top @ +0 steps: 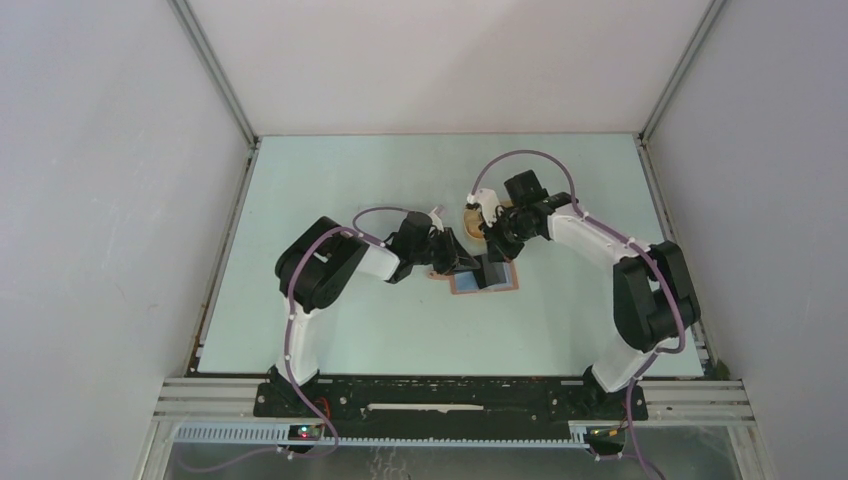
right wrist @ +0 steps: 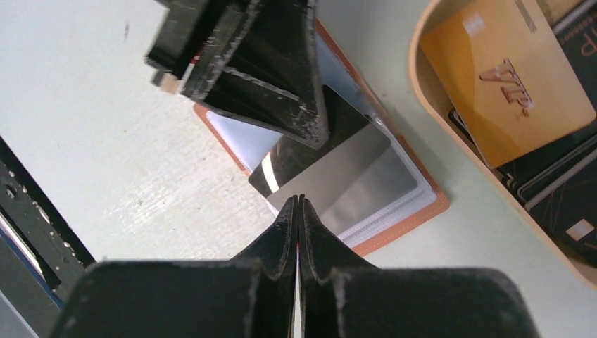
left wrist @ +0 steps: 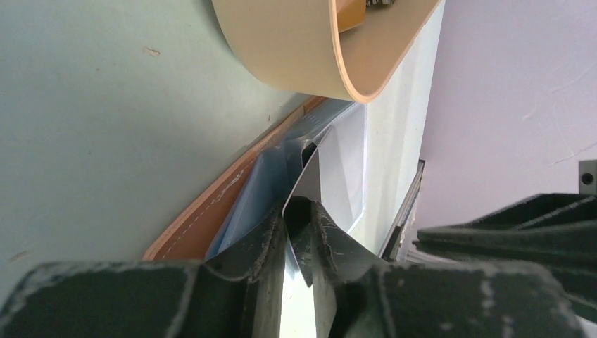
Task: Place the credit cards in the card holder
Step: Insert the credit card into the card holder.
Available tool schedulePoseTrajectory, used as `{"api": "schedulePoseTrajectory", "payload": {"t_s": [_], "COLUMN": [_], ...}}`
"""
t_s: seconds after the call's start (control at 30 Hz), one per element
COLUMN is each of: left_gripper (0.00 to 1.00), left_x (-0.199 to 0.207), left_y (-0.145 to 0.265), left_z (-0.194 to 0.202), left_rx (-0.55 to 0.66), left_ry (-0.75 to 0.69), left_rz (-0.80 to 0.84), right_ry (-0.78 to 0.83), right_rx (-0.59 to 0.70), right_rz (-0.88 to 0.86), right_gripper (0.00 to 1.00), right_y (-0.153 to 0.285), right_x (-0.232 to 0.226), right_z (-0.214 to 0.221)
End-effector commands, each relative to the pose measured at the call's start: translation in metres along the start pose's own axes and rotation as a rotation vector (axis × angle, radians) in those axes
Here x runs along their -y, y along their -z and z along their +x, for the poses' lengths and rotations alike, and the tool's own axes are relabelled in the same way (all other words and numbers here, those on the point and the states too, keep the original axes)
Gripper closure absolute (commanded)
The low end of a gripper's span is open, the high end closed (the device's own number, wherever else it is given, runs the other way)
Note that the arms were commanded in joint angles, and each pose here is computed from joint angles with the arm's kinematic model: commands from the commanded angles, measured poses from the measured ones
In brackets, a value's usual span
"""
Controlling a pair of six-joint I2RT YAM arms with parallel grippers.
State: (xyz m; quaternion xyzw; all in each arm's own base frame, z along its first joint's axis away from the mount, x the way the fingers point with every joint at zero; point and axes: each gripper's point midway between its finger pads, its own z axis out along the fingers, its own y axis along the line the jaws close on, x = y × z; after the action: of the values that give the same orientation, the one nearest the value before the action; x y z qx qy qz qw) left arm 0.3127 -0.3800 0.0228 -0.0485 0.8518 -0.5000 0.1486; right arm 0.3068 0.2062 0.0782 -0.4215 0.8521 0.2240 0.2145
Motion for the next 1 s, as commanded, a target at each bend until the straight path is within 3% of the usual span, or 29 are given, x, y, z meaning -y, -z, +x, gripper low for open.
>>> {"api": "schedulePoseTrajectory", "payload": {"t_s": [0.0,0.33,0.57,0.97], "left_gripper": [0.76,0.73,0.72,0.71], "left_x": [-0.022,-0.023,-0.023,-0.023], "left_y": [-0.007,-0.007,-0.007,-0.007], "left_z": [0.017,0.016,0.017,0.015], "left_rx": [-0.059,-0.063,-0.064,-0.064], "left_ry": [-0.011,-0.015,-0.015,-0.011], "left_rz": [-0.058,-0.048,-0.046,-0.036], "right_ry": [0.145,0.512,0.646,0.820], "right_rx": [0.074,0.097,0.070,0.026], "right_rz": [-0.045,0.025,0.078,0.035], "right_gripper": [0.96,0.94,0.94,0.96], "right_y": [0.008,-0.014,-0.033,-0.041], "right_x": [-0.023,-0.048,-0.045,-0.059], "right_z": [-0.018,-0.039,-0.045,-0.011]}}
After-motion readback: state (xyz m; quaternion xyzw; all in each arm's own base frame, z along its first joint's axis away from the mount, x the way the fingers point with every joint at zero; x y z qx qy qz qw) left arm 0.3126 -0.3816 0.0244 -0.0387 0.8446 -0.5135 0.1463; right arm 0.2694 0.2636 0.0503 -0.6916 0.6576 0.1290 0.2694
